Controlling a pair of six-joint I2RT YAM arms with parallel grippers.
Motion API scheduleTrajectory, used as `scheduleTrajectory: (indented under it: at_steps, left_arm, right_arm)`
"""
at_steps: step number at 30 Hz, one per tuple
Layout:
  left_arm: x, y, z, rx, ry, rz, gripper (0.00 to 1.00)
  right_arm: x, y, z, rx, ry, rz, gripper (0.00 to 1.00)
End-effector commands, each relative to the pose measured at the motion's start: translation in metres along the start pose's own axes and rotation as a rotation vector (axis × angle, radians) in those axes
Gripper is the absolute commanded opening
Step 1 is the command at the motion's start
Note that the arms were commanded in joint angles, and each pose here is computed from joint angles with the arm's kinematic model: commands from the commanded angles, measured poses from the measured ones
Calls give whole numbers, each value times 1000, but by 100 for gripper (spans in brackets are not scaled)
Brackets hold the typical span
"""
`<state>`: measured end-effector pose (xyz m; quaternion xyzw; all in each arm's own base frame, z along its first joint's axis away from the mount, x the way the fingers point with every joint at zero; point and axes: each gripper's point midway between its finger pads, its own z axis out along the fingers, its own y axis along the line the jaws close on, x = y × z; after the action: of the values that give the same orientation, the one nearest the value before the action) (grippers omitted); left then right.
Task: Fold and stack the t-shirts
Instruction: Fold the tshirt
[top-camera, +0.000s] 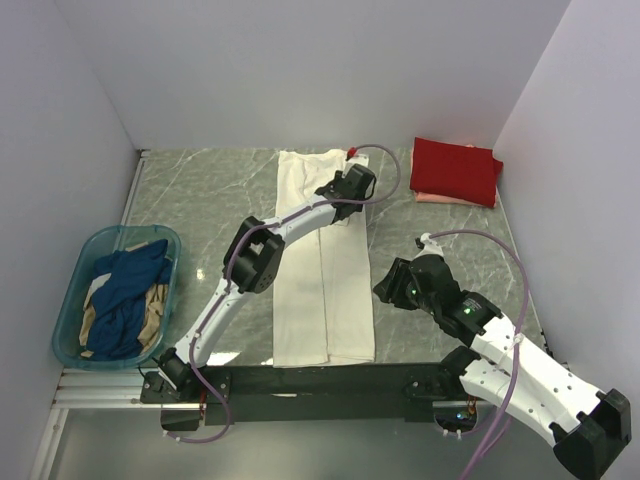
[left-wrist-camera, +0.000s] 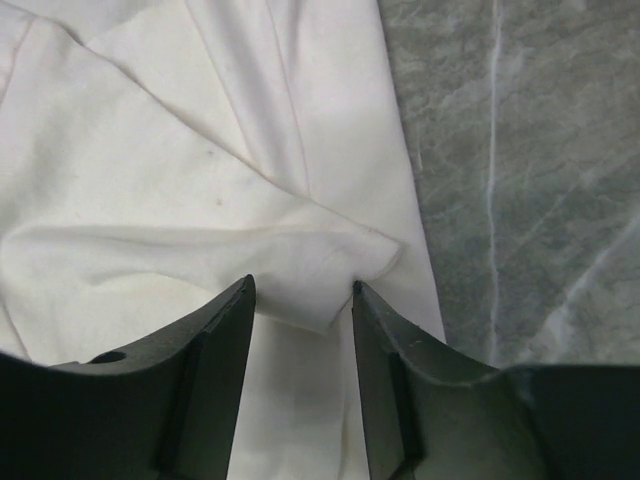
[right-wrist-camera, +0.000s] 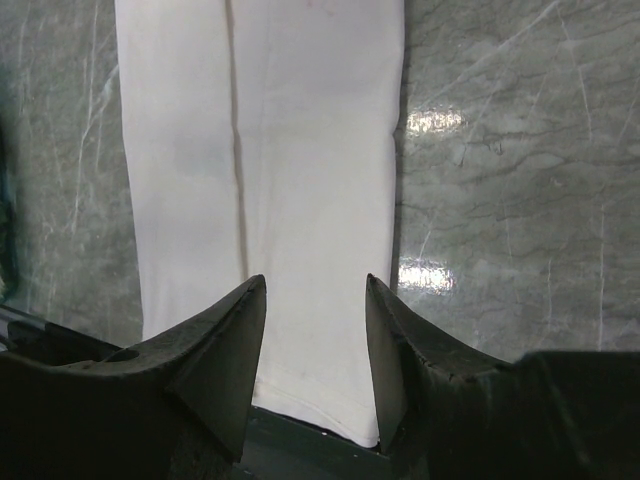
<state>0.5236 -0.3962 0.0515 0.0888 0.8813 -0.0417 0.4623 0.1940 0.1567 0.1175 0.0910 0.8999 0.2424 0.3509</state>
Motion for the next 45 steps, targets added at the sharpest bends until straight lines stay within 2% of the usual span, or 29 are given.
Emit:
scheduleTrajectory:
  at_steps: [1,3,6,12,13,18,22,28,34,45]
  left_arm:
    - [-34,4,0,-34,-108,-10,48]
    - [-38,6,-1,-39,-128,-12,46]
    - [-45,9,-3,-53,-151,-13,36]
    - [-55,14,-7,-73,-177,-16,9]
    - [-57,18,-8,-83,-180,-18,0]
    - [-78,47,-27,-143,-208,-84,0]
    - [-103,99,-52,-192,-238,-194,0]
    - [-105,172,-78,-266,-231,-322,0]
    - [-80,233,-81,-341,-168,-403,0]
    - [-20,261,-71,-427,-33,-487,0]
  right_arm:
    - [-4,-2,0,0,-28,-2,52]
    - [-4,-2,1,-1,-26,-3,52]
    - [-3,-2,3,1,-24,-3,52]
    - [-4,-1,3,-1,-24,-3,52]
    - [-5,0,3,-4,-25,-3,52]
    - [-5,2,5,-6,-19,-5,52]
    - [-2,4,11,-8,0,-7,52]
    - [-5,9,17,-14,4,-13,52]
    - [-5,11,25,-3,19,-30,52]
    - [-4,12,37,10,42,-46,52]
